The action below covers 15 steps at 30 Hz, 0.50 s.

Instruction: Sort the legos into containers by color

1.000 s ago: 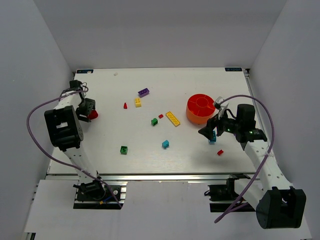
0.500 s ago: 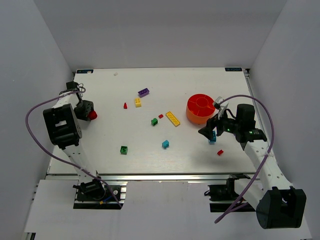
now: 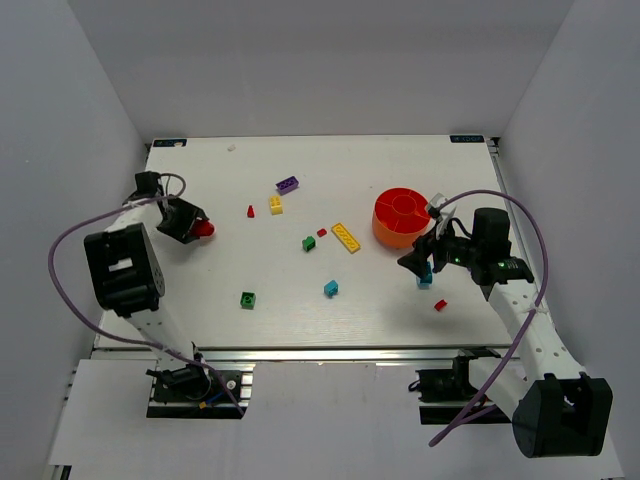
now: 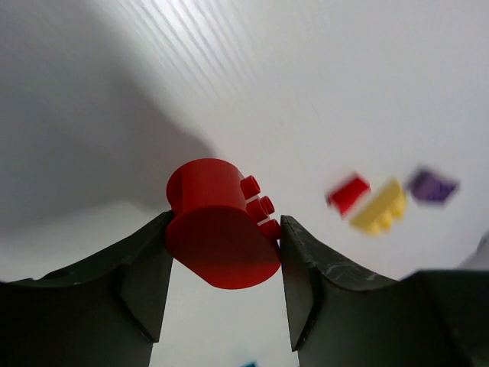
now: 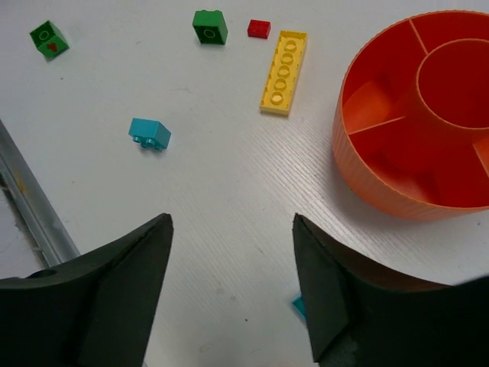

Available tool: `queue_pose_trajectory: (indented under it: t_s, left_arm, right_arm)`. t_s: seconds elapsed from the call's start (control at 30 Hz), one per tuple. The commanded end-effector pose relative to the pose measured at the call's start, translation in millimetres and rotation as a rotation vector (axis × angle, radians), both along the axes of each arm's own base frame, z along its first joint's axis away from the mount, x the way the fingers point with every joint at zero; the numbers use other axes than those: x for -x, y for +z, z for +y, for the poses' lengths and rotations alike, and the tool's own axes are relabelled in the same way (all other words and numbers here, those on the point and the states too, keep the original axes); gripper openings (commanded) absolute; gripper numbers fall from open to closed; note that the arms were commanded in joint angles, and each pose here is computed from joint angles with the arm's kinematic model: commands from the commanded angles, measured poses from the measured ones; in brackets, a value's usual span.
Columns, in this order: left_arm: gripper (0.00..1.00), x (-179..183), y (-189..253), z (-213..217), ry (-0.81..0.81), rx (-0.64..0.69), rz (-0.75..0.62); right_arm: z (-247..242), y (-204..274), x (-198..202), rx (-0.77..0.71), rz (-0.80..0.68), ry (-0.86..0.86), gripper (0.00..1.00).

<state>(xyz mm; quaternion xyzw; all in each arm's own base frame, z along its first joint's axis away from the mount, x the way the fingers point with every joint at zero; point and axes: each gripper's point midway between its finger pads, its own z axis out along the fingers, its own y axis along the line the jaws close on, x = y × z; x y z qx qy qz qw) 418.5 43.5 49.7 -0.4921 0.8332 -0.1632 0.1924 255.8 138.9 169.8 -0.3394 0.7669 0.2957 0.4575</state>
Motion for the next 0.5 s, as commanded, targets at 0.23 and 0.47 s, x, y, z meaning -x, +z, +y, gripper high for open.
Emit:
queue_pose_trajectory:
  t_s: [0.23, 0.47]
  left_arm:
    - [0.0, 30.5, 176.4, -147.6, -0.72, 0.031, -0.807]
    - [0.0, 111.2, 210.8, -235.2, -1.169, 0.094, -1.141]
  right_arm:
    - [19.3, 15.9, 10.9, -0.079, -0.033, 0.146, 0.32]
    - [41.7, 53.4, 8.7, -0.227, 0.091, 0.25, 0.38]
